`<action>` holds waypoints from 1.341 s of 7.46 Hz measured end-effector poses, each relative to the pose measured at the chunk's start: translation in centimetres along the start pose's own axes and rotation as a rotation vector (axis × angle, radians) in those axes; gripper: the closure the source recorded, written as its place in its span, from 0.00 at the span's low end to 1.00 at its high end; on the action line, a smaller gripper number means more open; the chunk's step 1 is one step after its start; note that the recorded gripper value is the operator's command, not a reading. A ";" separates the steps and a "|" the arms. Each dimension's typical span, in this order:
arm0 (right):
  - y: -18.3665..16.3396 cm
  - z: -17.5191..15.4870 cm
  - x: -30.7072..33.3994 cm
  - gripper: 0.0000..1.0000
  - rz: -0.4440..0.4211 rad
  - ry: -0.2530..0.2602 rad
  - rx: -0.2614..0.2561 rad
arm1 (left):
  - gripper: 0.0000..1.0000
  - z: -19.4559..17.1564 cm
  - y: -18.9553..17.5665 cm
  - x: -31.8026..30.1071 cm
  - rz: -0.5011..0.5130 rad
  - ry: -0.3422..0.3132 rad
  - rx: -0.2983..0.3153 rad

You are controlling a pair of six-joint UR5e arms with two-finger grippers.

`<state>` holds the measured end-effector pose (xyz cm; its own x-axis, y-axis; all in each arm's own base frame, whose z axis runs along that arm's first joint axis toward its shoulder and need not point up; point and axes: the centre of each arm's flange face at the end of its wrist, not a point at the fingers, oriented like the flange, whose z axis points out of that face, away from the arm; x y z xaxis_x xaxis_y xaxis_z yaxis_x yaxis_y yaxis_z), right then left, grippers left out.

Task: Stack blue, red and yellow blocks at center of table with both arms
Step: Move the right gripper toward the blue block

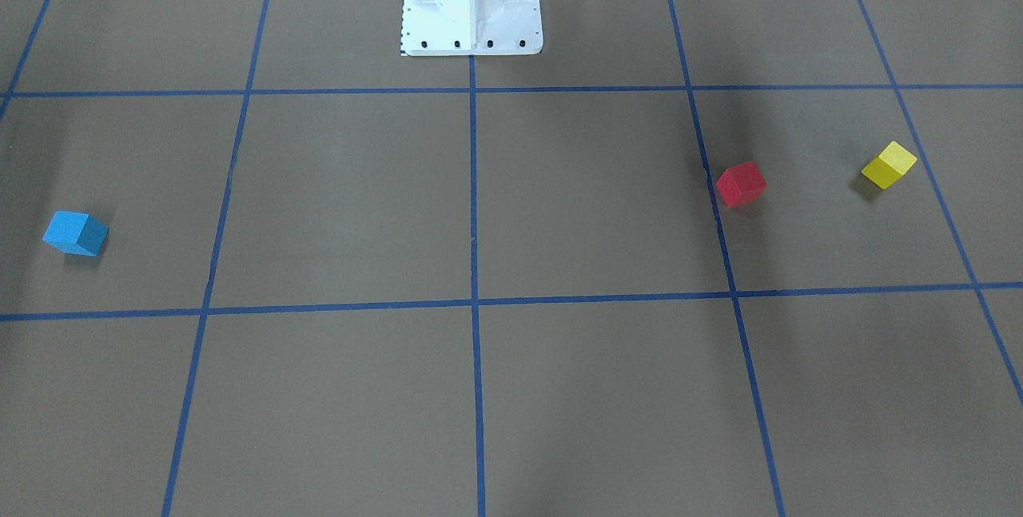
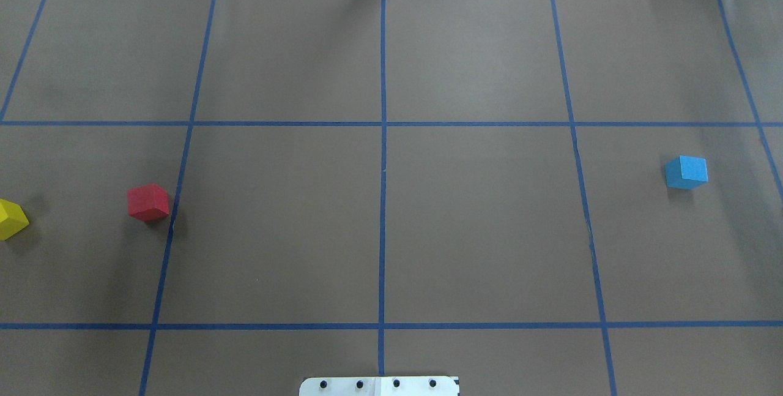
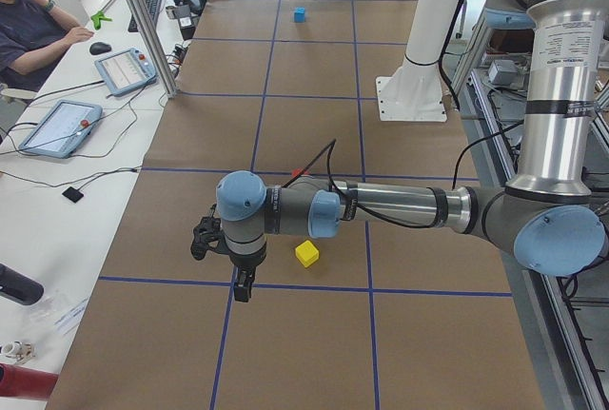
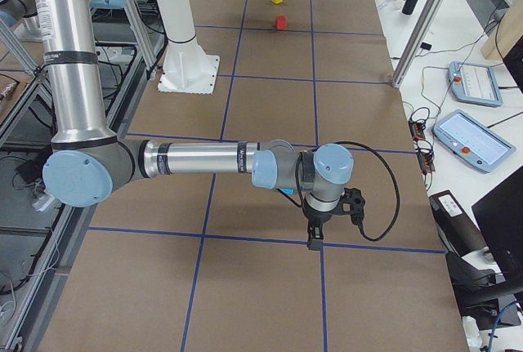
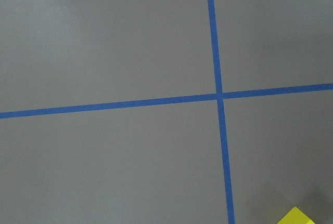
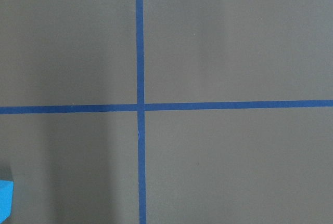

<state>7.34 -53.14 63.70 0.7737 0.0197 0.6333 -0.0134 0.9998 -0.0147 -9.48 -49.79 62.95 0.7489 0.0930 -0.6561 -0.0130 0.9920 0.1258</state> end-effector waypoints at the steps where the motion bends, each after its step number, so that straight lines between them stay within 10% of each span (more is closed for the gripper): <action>1: 0.0 0.0 0.0 0.00 0.000 0.001 0.001 | 0.00 0.0 0.1 0.0 -0.001 0.000 -0.002; 10: -0.1 0.3 -6.3 0.00 -0.154 -0.058 0.058 | 0.00 0.2 0.1 1.7 0.058 -0.008 0.010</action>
<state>2.23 -53.33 59.92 0.7314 -0.1355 0.6683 0.0645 0.9894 0.1300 -8.12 -49.58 62.02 0.7520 0.1501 -0.6418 -0.0504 0.9840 0.1709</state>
